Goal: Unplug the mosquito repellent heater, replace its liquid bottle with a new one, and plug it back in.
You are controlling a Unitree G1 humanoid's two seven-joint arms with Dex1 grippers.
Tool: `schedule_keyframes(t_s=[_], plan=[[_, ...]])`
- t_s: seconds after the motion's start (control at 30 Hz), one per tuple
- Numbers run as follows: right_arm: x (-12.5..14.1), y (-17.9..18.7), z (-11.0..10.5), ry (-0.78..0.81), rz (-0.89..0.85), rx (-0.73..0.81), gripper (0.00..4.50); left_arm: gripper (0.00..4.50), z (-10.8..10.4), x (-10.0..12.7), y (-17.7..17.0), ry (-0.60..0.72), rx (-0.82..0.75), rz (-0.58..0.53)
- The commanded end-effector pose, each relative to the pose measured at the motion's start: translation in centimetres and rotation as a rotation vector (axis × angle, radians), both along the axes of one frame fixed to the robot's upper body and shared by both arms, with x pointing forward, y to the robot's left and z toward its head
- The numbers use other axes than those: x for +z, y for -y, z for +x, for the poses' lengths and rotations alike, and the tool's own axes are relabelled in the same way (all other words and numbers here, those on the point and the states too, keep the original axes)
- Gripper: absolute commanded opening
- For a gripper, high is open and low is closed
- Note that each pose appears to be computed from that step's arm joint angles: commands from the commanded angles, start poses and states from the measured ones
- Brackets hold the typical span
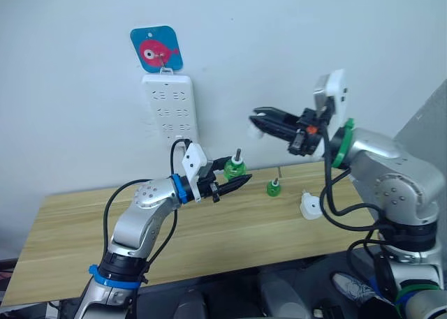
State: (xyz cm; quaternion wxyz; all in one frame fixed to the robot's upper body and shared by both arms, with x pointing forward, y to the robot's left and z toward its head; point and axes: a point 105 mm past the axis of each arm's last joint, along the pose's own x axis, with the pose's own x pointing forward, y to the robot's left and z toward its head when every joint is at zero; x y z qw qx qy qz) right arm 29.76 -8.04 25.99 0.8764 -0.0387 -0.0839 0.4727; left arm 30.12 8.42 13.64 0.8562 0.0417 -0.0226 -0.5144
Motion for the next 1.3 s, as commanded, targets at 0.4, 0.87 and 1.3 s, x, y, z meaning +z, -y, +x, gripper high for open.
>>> schedule_keyframes(t_s=[0.4,0.87,1.3], plan=[[-13.7,-0.1,1.0,0.038,-0.129,-0.34,0.35,2.34,-1.6,-1.7,-4.4,0.011,0.141,0.076],[-21.8,0.0,3.6,-0.081,-0.176,-0.47,0.35,2.34,-5.3,-1.3,-5.5,-0.052,0.099,0.119],[-23.4,0.6,3.6,-0.147,-0.114,-0.535,1.07,2.34,-5.8,-1.1,-5.9,-0.064,0.111,0.134]])
